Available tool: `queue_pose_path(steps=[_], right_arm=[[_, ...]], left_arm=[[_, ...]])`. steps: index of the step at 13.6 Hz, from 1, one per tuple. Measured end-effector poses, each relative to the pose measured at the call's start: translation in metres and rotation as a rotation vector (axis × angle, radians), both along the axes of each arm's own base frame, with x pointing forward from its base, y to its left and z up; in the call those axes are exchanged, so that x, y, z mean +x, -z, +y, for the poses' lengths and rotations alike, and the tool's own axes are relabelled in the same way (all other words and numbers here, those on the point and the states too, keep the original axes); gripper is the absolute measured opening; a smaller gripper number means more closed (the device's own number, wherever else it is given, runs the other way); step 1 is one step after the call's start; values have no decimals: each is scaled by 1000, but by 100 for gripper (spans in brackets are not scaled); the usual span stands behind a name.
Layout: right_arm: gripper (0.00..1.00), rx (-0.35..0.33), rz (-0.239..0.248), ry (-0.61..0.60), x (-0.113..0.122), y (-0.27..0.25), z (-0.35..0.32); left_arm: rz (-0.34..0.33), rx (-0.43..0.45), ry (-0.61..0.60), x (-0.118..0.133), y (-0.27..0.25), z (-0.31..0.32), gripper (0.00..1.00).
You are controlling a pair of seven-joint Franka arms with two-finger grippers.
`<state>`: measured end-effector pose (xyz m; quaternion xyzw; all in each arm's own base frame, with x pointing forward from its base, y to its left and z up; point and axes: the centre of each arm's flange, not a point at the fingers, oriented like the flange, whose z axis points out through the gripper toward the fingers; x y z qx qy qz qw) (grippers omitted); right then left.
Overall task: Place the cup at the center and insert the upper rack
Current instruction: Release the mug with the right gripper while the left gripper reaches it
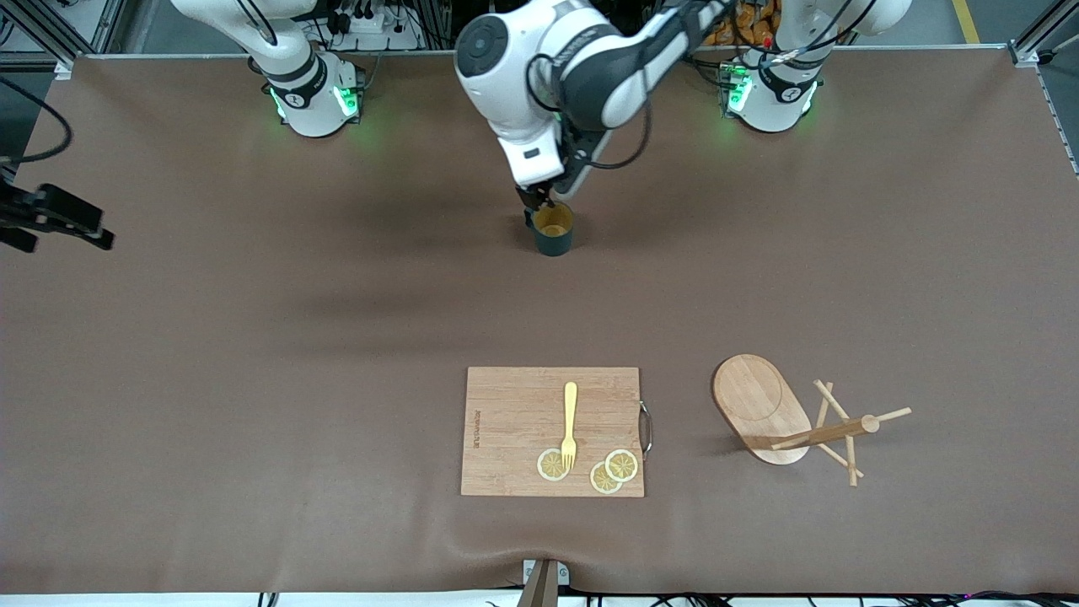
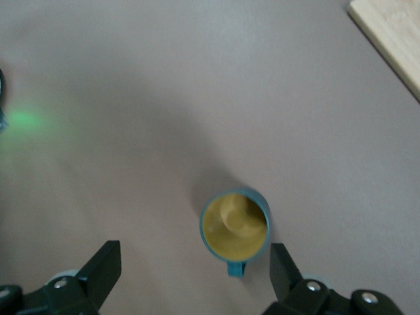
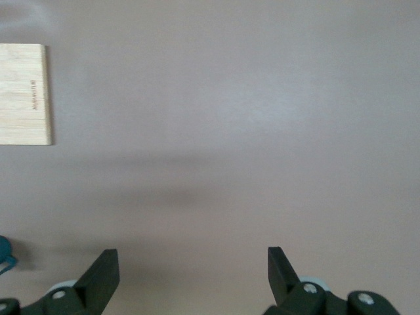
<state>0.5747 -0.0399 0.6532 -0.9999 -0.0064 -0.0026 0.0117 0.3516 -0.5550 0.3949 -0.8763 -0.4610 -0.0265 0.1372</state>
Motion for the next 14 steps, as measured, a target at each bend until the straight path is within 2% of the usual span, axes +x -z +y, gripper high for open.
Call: queue_pose_path(steps=[4, 7, 11, 14], right_arm=[[100, -16, 9, -54, -5, 0, -24], [100, -10, 60, -53, -10, 9, -26], [100, -2, 131, -31, -17, 16, -24], [100, 1, 149, -30, -19, 19, -24]], left_arm=[[-86, 20, 39, -39, 31, -37, 100], [-144, 52, 35, -58, 82, -56, 100], [-170, 103, 3, -72, 145, -65, 99], [-183, 94, -31, -75, 155, -68, 96]])
